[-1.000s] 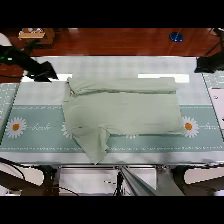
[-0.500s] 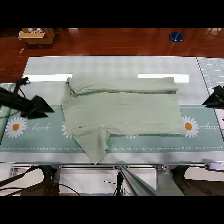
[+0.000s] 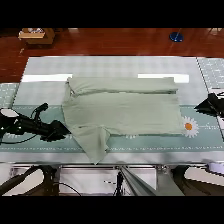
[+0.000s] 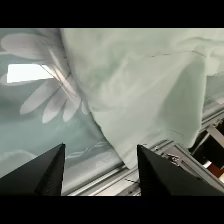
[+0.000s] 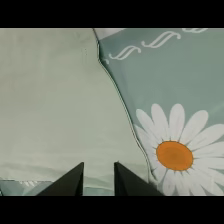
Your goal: Fold the shirts.
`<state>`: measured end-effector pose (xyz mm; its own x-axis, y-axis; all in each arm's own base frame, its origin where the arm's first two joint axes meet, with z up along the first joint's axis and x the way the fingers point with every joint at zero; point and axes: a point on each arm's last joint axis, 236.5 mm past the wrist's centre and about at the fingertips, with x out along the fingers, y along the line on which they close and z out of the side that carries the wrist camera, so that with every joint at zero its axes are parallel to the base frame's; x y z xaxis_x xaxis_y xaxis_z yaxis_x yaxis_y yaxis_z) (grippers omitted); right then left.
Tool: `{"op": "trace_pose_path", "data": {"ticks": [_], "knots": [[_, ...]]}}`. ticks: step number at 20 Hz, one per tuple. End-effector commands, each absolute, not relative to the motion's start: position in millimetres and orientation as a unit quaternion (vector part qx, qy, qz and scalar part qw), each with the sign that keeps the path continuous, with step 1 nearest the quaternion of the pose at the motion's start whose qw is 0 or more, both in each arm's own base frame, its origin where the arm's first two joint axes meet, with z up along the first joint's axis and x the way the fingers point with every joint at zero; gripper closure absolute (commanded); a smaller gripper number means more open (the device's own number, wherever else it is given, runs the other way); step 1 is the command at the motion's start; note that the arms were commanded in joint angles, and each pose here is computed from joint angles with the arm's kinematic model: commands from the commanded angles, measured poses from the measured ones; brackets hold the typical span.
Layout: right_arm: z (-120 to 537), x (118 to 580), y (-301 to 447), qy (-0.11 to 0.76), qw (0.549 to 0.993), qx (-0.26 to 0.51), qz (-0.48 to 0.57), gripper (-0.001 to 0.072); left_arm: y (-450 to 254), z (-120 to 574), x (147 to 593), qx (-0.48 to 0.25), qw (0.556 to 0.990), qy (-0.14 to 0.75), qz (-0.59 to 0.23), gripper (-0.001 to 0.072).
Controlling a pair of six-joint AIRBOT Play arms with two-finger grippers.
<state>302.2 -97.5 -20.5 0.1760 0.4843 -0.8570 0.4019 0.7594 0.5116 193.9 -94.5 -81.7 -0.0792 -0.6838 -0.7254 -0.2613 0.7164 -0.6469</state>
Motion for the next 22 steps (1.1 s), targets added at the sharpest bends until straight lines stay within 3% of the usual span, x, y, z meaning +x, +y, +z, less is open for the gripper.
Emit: {"op": "trace_pose_path", "data": {"ticks": [1,5,6,7,8,10,12,17,18,20,22], "knots": [[-20.9,305.1,-96.2,0.633,0.689,0.351,0.029,0.0431,-108.2,-98.0,195.6,-0.305,0.607,0.714,-0.167,0.0159],[-12.3,310.4,-101.9,0.617,0.71,0.34,0.018,0.0431,-140.6,-113.8,205.4,-0.284,0.621,0.711,-0.169,0.0186],[-9.0,311.9,-103.2,0.611,0.716,0.337,0.014,0.0431,-148.8,-115.9,211.3,-0.291,0.626,0.704,-0.169,0.0373],[-5.3,313.0,-103.7,0.606,0.721,0.335,0.013,0.0431,-155.6,-117.3,217.1,-0.297,0.631,0.696,-0.168,0.0619],[-2.4,313.2,-103.8,0.603,0.725,0.333,0.012,0.0431,-161.3,-117.4,218.9,-0.299,0.632,0.693,-0.173,0.0686],[-3.6,304.6,-109.4,0.615,0.723,0.315,0.002,0.043,-164.3,-116.3,215.9,-0.299,0.627,0.697,-0.178,0.0686],[-20.3,274.2,-127.9,0.66,0.694,0.285,-0.044,0.0431,-164.9,-114.8,212.8,-0.299,0.622,0.701,-0.182,0.0686],[-54.3,241.6,-103.2,0.639,0.667,0.381,-0.037,0.043,-165.3,-114.3,212.0,-0.294,0.623,0.7,-0.19,0.0686],[-60.9,234.7,-98.2,0.64,0.661,0.39,-0.036,0.0418,-165.3,-114.3,212.0,-0.294,0.623,0.7,-0.19,0.0686],[-73.7,221.4,-87.5,0.65,0.643,0.403,-0.033,0.0307,-165.3,-114.3,212.0,-0.294,0.623,0.7,-0.19,0.0686],[-82.0,213.6,-79.2,0.657,0.632,0.41,-0.031,0.0273,-165.3,-114.3,212.0,-0.294,0.623,0.7,-0.19,0.0686]]}}
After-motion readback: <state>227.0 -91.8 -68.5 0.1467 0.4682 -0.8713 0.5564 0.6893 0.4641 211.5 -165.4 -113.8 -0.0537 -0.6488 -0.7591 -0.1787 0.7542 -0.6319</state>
